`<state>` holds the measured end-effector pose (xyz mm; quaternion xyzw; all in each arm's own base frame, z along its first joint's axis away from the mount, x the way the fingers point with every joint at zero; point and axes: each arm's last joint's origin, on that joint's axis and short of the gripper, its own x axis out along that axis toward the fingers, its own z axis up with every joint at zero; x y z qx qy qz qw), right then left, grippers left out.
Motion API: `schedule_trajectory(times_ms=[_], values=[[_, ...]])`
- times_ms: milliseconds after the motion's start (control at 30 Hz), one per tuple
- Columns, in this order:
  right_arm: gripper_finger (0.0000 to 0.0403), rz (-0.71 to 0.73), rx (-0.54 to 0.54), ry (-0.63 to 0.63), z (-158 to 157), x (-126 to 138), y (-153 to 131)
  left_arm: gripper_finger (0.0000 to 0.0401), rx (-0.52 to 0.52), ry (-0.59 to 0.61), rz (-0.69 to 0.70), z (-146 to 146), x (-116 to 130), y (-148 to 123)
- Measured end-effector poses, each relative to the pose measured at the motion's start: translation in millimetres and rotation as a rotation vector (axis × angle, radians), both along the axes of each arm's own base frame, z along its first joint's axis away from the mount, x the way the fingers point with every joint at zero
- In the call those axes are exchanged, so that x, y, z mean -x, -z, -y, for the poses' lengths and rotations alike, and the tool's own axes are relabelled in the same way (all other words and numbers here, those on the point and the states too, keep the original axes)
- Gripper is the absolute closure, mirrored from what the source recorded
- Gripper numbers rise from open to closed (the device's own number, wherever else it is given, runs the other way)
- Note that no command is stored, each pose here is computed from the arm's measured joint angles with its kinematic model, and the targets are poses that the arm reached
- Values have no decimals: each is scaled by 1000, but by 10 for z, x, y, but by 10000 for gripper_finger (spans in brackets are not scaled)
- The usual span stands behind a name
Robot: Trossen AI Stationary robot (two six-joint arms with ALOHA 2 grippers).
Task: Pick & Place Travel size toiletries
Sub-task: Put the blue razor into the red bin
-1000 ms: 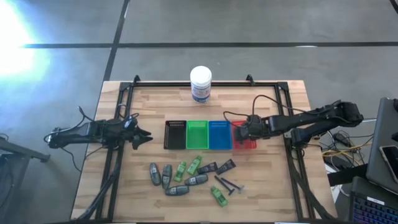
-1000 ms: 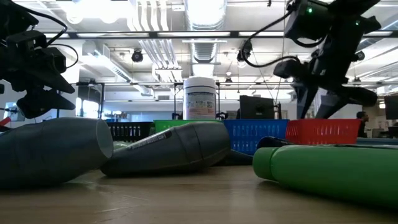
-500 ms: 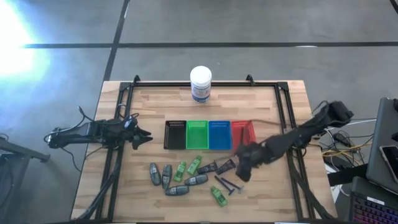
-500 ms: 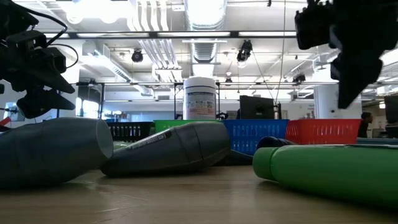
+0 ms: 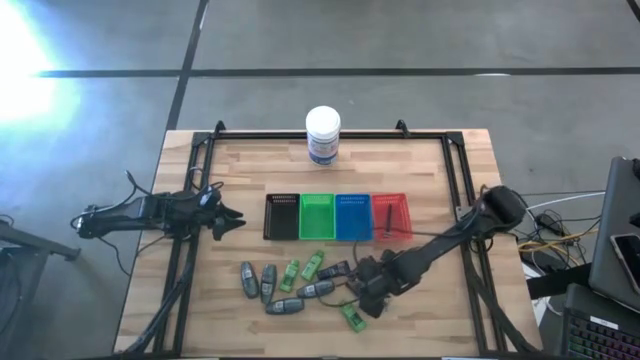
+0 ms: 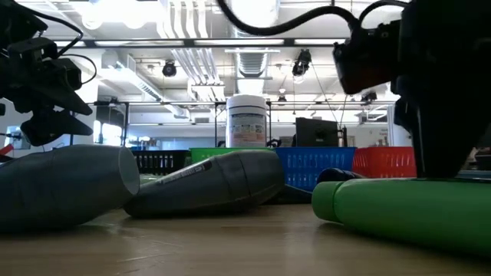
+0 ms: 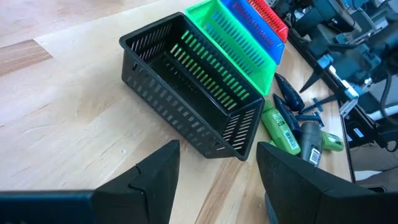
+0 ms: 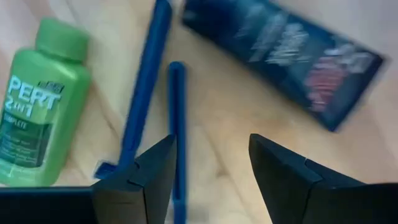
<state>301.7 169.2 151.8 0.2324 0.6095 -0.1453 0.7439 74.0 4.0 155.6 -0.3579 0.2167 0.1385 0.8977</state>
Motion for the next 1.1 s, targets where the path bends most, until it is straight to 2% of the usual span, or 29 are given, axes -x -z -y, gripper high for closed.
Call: schedule_trajectory(times_ms=[200, 467, 633, 933, 1100], values=[[198, -8, -2, 3, -110, -117, 26, 183, 0, 1, 0, 0, 0, 0], [228, -97, 51, -4, -176, -190, 225, 183, 0, 0, -2, 0, -1, 1], [267, -134, 89, 8, -193, -171, 253, 183, 0, 0, -3, 0, -1, 1], [378, -135, 118, -18, -228, -103, 196, 183, 0, 0, -3, 0, -1, 1], [381, -144, 114, -9, -212, -60, 105, 183, 0, 0, -4, 0, -2, 2]])
